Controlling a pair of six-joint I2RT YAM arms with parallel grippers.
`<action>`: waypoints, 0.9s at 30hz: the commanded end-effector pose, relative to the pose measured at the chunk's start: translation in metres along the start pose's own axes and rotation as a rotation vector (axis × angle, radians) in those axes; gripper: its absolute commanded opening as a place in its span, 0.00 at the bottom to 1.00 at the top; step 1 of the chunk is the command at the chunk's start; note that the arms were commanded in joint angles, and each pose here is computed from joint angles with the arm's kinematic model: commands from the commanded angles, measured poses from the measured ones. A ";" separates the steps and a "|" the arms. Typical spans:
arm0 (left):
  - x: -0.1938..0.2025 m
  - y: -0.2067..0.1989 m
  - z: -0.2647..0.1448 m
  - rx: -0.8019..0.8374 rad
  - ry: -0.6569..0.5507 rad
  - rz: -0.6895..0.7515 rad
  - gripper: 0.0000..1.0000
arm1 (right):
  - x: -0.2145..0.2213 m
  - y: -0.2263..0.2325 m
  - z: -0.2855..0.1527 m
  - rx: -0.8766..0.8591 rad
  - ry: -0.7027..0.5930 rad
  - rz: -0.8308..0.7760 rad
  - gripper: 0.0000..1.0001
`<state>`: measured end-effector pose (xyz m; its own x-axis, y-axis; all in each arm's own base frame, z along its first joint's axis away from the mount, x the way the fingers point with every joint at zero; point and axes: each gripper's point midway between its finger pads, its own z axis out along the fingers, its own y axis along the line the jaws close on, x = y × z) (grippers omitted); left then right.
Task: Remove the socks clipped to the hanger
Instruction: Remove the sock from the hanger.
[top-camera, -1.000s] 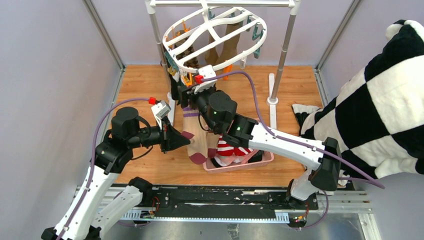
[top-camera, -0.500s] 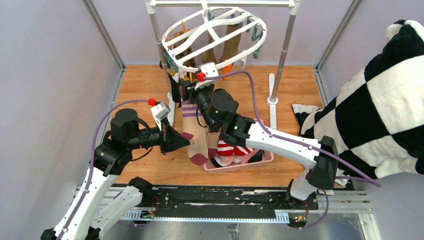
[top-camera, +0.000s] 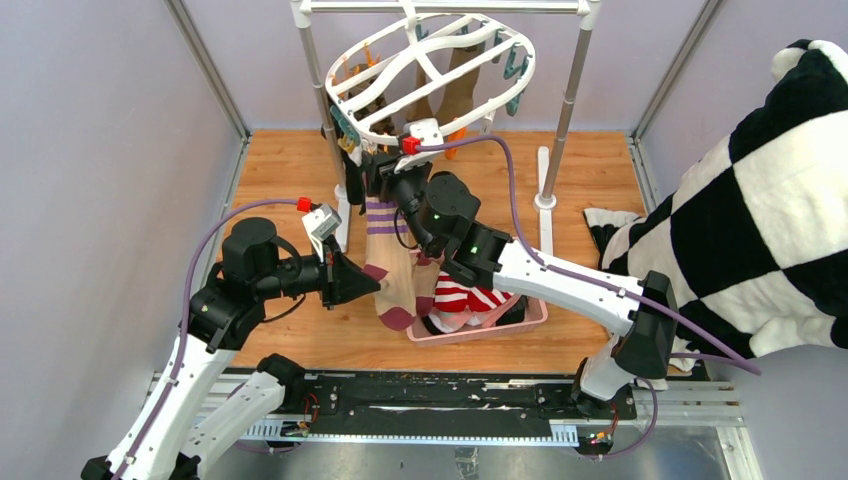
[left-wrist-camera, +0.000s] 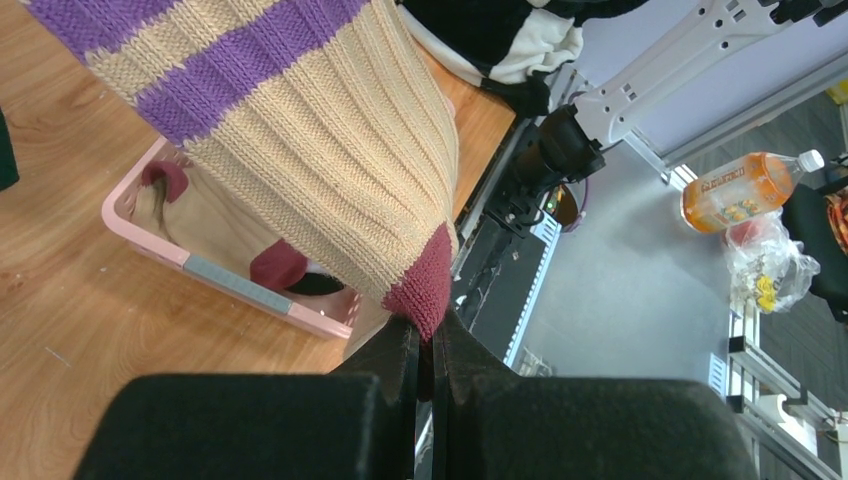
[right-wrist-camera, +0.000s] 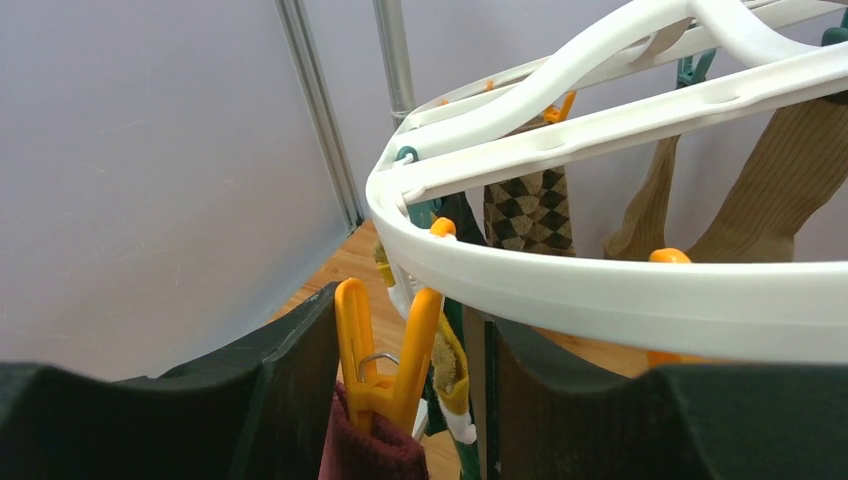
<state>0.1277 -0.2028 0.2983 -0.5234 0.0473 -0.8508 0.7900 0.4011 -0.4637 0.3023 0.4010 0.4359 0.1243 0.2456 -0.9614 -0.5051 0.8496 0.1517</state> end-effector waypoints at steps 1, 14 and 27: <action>-0.003 -0.003 0.000 0.011 -0.015 0.017 0.00 | -0.033 -0.007 0.001 0.016 -0.061 0.069 0.50; 0.010 0.006 0.002 -0.015 -0.003 0.022 0.00 | -0.033 -0.013 -0.002 -0.062 -0.046 0.209 0.00; 0.014 0.010 0.002 -0.026 0.003 0.030 0.00 | -0.031 -0.012 -0.020 -0.192 -0.014 0.343 0.03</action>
<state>0.1311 -0.1998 0.2849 -0.5153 0.0514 -0.8555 0.7850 0.4288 -0.4471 0.2970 0.3810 0.4446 -0.0283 0.4389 -0.8981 -0.6262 0.6925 0.3581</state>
